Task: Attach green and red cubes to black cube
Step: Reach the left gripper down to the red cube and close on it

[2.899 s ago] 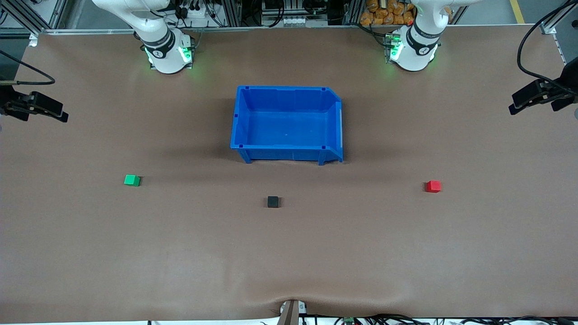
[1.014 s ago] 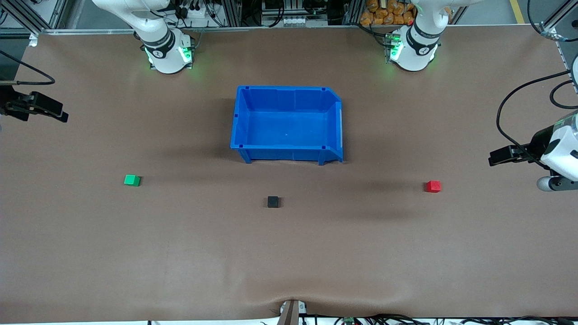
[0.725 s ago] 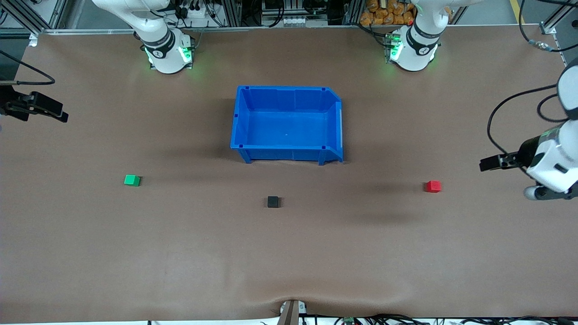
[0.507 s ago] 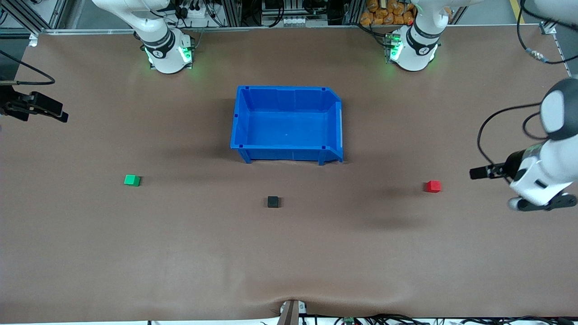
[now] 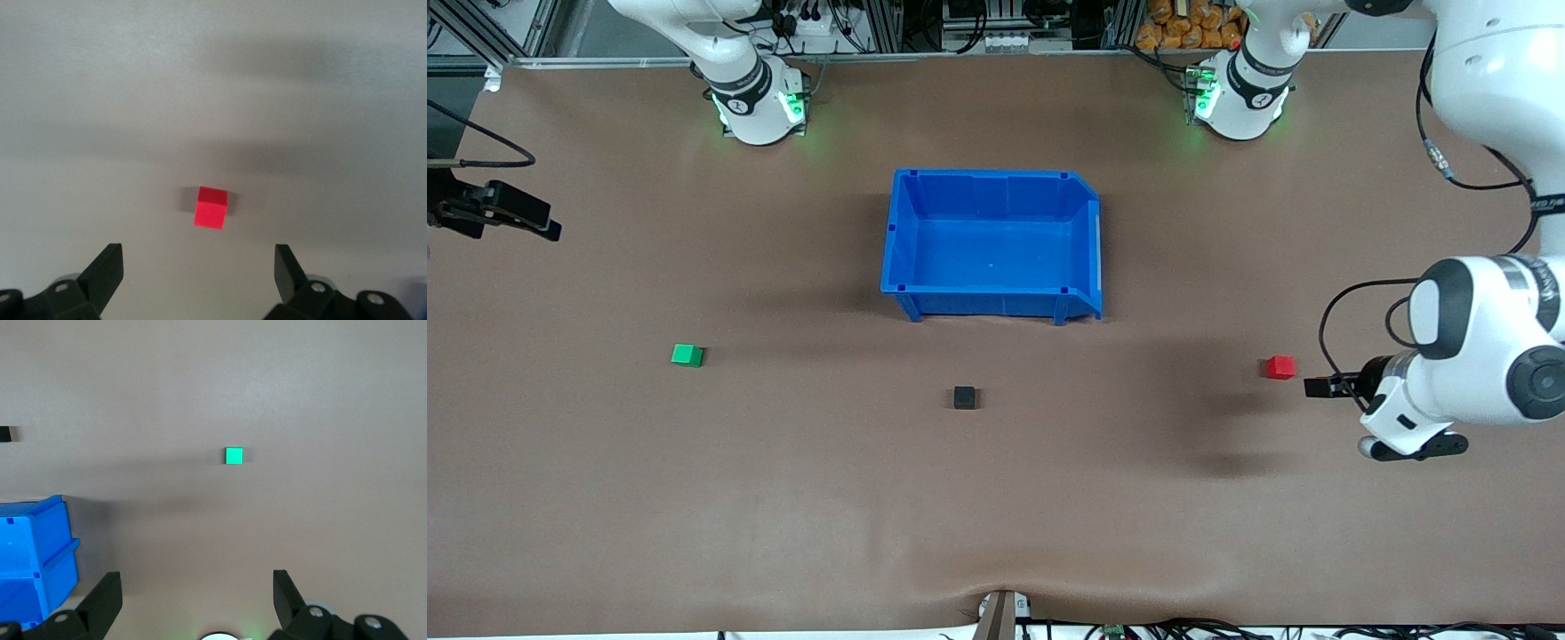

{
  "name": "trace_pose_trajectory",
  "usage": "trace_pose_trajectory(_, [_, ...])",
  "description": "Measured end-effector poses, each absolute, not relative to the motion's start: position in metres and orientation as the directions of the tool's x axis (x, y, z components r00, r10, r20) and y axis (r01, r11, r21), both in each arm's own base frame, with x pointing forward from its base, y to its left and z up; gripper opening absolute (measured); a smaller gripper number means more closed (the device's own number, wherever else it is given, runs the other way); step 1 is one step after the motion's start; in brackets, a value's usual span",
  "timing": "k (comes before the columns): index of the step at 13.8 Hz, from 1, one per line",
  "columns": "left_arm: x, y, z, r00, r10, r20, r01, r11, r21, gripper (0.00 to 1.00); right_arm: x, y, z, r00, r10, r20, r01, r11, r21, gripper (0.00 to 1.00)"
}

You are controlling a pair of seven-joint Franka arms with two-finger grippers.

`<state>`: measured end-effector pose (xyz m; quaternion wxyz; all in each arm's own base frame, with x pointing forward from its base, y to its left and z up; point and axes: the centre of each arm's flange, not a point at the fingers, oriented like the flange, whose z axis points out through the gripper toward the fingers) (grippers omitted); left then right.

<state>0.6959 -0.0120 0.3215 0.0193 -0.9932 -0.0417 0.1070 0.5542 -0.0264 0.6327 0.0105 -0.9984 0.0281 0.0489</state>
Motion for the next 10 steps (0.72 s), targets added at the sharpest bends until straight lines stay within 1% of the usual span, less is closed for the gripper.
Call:
trace_pose_trajectory(4, [0.688,-0.014,0.272,0.969,0.081,-0.233,0.072,-0.996,-0.045,1.00,0.554,-0.026,0.633,0.994,-0.055,-0.098,-0.057,-0.998,-0.018,1.00])
trace_pose_trajectory(10, [0.671,-0.017,0.231,0.959,0.074,-0.275,0.064,-0.997,-0.046,1.00,0.554,-0.026,0.633,0.994,-0.055,-0.098,-0.057,-0.998,-0.018,1.00])
